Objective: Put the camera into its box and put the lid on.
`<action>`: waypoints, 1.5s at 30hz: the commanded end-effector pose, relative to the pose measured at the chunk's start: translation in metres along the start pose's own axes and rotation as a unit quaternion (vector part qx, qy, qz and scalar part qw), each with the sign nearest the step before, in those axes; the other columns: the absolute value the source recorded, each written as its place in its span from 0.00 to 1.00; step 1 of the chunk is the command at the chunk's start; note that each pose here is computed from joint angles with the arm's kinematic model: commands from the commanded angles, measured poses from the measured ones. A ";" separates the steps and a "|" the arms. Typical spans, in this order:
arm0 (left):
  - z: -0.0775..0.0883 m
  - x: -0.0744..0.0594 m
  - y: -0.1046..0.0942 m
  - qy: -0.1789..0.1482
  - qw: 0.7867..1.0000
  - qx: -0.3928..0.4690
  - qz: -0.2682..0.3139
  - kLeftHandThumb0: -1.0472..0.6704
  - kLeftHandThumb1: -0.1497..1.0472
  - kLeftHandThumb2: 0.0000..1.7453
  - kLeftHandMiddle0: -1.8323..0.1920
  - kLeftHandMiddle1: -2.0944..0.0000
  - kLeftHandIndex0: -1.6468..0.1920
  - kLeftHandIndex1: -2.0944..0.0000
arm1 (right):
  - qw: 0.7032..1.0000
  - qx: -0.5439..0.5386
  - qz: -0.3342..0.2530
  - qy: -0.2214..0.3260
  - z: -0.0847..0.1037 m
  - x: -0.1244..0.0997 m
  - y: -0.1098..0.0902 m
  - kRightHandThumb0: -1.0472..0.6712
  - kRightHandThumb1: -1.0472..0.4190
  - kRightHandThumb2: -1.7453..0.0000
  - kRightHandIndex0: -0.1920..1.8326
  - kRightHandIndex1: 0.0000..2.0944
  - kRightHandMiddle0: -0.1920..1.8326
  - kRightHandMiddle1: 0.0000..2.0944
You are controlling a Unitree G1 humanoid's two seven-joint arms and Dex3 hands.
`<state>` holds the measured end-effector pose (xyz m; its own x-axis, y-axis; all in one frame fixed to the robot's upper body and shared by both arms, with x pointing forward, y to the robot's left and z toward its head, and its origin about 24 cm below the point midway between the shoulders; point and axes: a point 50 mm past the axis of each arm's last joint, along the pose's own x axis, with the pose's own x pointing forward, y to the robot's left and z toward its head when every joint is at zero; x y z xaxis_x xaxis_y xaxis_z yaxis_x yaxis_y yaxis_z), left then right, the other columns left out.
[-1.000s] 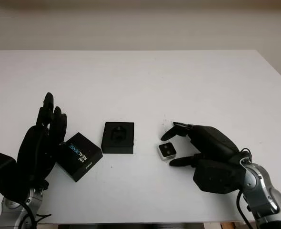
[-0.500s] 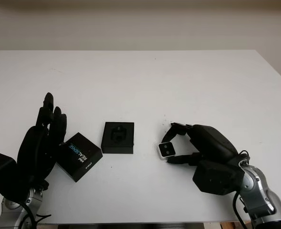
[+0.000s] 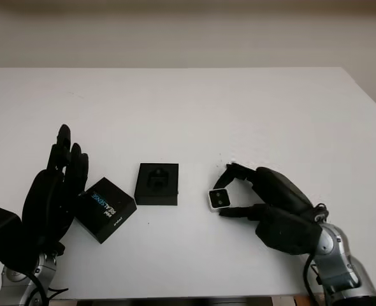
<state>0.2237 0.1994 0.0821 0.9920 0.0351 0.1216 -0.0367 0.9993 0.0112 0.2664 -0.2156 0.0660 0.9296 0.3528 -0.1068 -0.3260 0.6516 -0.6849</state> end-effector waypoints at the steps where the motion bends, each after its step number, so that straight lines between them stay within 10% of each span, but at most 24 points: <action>1: -0.002 -0.002 0.000 0.001 1.000 -0.004 0.002 0.19 1.00 0.28 1.00 1.00 1.00 1.00 | 1.000 0.024 -0.008 0.003 0.006 0.003 -0.004 0.43 0.06 0.97 0.24 0.02 0.23 0.73; 25: -0.005 -0.004 -0.001 0.007 1.000 -0.009 0.005 0.18 1.00 0.27 1.00 0.99 1.00 0.99 | 0.987 0.156 -0.031 -0.025 0.040 0.025 -0.009 0.39 0.06 0.97 0.23 0.02 0.24 0.79; 45: -0.003 -0.004 -0.003 0.007 1.000 -0.004 0.006 0.18 1.00 0.28 1.00 0.99 1.00 0.98 | 0.942 0.330 0.028 -0.050 0.076 0.063 0.034 0.35 0.06 0.97 0.19 0.01 0.23 0.83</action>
<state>0.2212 0.1974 0.0767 0.9937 0.0488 0.1013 -0.0490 0.9988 0.0001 0.2980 -0.1239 0.0879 0.9010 0.4317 -0.0416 -0.4337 0.8977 -0.0773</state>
